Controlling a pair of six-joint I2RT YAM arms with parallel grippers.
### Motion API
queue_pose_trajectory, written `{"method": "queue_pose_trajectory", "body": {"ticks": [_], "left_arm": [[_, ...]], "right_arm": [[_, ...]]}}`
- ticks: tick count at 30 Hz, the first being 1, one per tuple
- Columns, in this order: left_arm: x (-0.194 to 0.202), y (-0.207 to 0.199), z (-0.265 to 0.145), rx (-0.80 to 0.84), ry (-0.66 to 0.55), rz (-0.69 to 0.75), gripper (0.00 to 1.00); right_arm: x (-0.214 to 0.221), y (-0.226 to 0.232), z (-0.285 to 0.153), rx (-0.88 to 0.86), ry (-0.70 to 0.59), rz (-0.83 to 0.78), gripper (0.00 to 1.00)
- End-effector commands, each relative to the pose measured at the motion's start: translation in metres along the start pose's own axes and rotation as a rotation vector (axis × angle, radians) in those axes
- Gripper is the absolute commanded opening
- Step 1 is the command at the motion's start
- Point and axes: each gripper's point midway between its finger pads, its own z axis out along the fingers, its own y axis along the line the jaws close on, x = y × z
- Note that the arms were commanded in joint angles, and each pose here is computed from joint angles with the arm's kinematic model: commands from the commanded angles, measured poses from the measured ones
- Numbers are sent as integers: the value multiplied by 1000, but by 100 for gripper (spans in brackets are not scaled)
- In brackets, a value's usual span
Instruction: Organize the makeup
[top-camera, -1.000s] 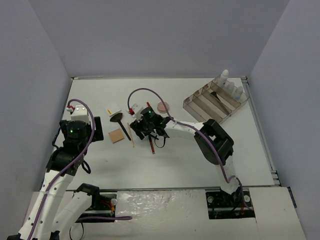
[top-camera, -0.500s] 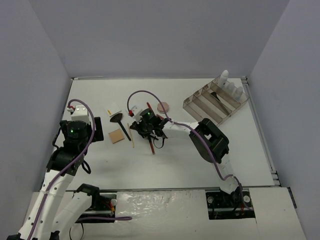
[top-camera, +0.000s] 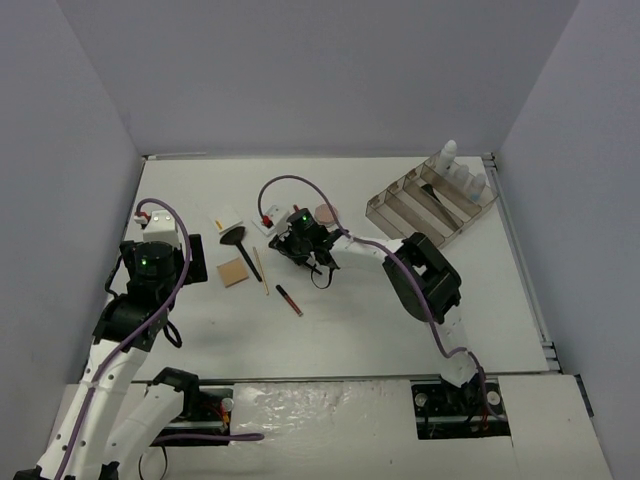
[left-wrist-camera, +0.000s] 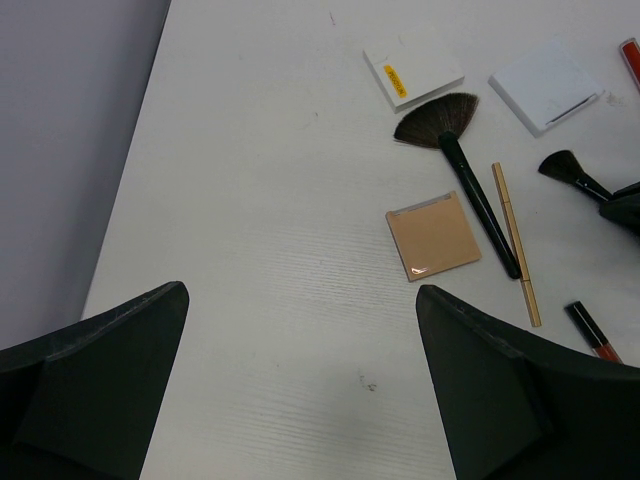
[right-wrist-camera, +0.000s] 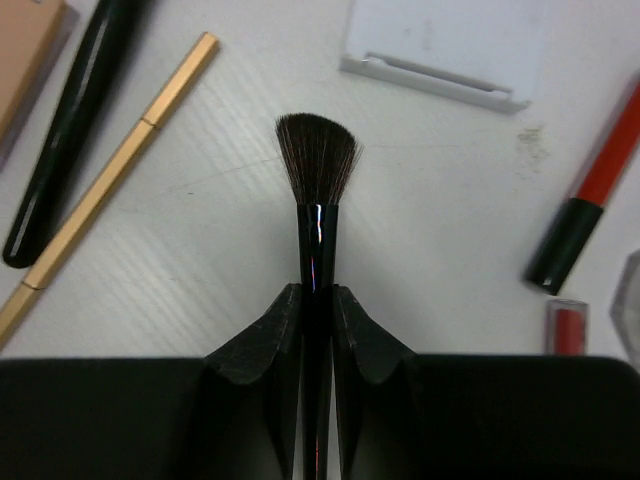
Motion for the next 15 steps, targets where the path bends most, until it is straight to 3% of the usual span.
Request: {"method": "queue_pose_trajectory", "body": {"ticks": [1, 8, 15], "left_arm": [[-19, 3, 0, -18, -58, -34, 97], [-18, -2, 1, 6, -51, -41, 97], [-17, -7, 3, 23, -38, -49, 97]], "right_arm": [[-85, -59, -55, 94, -192, -102, 0], [-84, -192, -158, 356, -203, -122, 0], [-30, -328, -251, 607, -171, -59, 0]]}}
